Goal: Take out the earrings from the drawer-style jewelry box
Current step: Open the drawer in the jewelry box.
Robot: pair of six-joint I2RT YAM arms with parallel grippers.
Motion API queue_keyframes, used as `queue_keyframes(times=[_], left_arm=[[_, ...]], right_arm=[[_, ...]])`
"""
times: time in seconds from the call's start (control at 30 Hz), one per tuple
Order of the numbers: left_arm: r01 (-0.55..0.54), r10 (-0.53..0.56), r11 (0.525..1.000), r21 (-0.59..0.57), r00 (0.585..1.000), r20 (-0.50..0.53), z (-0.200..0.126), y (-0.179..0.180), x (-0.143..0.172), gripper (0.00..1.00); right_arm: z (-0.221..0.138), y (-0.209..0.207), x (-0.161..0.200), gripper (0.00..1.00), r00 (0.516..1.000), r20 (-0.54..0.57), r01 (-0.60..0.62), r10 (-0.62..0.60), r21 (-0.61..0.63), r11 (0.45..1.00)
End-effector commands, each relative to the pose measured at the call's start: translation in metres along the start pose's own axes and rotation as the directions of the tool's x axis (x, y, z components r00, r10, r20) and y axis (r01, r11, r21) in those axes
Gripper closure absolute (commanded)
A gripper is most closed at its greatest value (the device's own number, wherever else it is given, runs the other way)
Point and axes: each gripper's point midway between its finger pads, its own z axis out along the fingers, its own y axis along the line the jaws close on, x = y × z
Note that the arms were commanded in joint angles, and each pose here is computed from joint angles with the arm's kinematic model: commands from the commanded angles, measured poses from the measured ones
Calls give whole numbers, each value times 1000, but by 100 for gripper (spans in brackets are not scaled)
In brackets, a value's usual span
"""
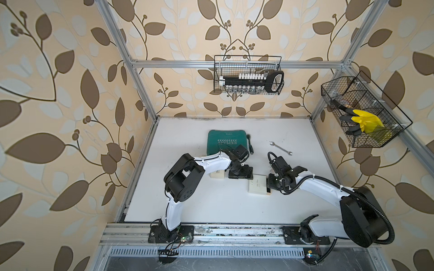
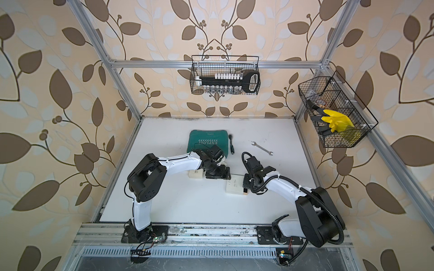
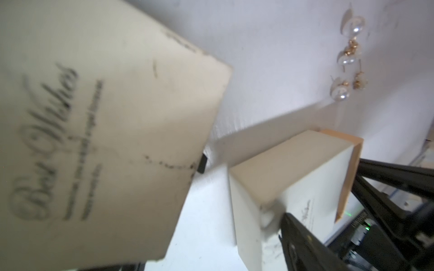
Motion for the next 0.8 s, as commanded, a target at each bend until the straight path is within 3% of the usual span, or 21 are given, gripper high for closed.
queue_keyframes(times=[0.0, 0.3, 0.53, 0.77], left_arm=[[12, 5, 992, 124, 991, -131, 9, -11, 30, 12], [3, 11, 998, 59, 970, -242, 13, -3, 50, 14], [16, -67, 982, -189, 962, -265, 10, 41, 60, 19], [27, -128, 937, -347, 954, -270, 13, 75, 67, 20]], right_arm=[[5, -5, 13, 100, 998, -56, 27, -27, 7, 1000], [4, 8, 9, 100, 998, -46, 37, -39, -51, 998], [1, 7, 6, 100, 999, -32, 39, -41, -40, 998], [2, 4, 9, 100, 998, -34, 44, -45, -25, 999]])
